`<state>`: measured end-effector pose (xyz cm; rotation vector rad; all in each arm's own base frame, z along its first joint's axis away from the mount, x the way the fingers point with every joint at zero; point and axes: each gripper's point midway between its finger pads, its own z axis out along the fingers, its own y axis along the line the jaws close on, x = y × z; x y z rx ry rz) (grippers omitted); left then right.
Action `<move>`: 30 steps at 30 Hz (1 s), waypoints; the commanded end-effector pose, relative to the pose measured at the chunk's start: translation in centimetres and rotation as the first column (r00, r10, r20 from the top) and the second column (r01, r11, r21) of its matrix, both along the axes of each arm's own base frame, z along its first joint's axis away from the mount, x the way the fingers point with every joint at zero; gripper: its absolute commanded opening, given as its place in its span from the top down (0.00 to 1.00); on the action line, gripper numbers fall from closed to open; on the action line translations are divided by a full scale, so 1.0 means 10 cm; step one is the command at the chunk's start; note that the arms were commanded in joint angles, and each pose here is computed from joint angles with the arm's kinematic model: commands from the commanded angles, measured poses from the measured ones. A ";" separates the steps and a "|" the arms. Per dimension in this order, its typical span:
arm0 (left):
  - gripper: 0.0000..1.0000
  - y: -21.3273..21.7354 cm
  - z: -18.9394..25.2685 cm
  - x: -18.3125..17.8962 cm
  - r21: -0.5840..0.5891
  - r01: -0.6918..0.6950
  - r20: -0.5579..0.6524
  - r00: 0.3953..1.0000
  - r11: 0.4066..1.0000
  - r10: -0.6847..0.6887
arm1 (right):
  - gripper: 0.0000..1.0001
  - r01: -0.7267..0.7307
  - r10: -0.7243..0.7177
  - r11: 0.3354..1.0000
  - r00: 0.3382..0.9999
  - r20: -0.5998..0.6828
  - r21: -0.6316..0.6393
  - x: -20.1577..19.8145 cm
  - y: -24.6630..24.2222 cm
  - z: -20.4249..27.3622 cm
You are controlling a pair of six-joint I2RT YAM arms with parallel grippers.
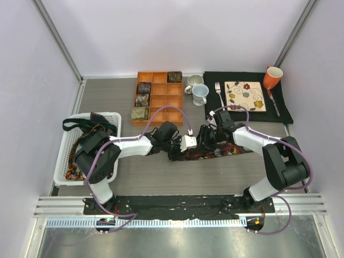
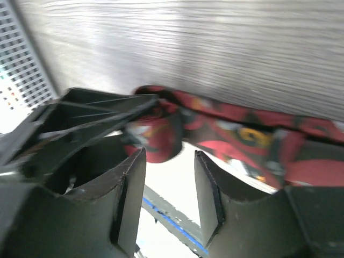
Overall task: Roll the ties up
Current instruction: Roll the tie at the center of the board.
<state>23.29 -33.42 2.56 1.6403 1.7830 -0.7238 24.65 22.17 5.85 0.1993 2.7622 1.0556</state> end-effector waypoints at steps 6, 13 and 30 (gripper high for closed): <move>0.91 0.27 -0.39 -0.09 0.168 -0.022 -0.044 0.999 0.986 0.029 | 0.53 -0.104 0.101 0.991 0.994 0.046 0.078 -0.01 0.35 0.16; 0.91 0.26 -0.40 -0.09 0.169 -0.018 -0.047 0.999 0.985 0.026 | 0.61 -0.117 0.117 0.993 0.993 0.016 -0.004 -0.02 0.30 -0.17; 0.23 -0.11 0.33 0.10 -0.211 -0.051 -0.062 0.997 0.976 0.039 | 0.99 -0.059 0.042 0.988 0.992 -0.123 -0.143 -0.22 -0.15 -0.70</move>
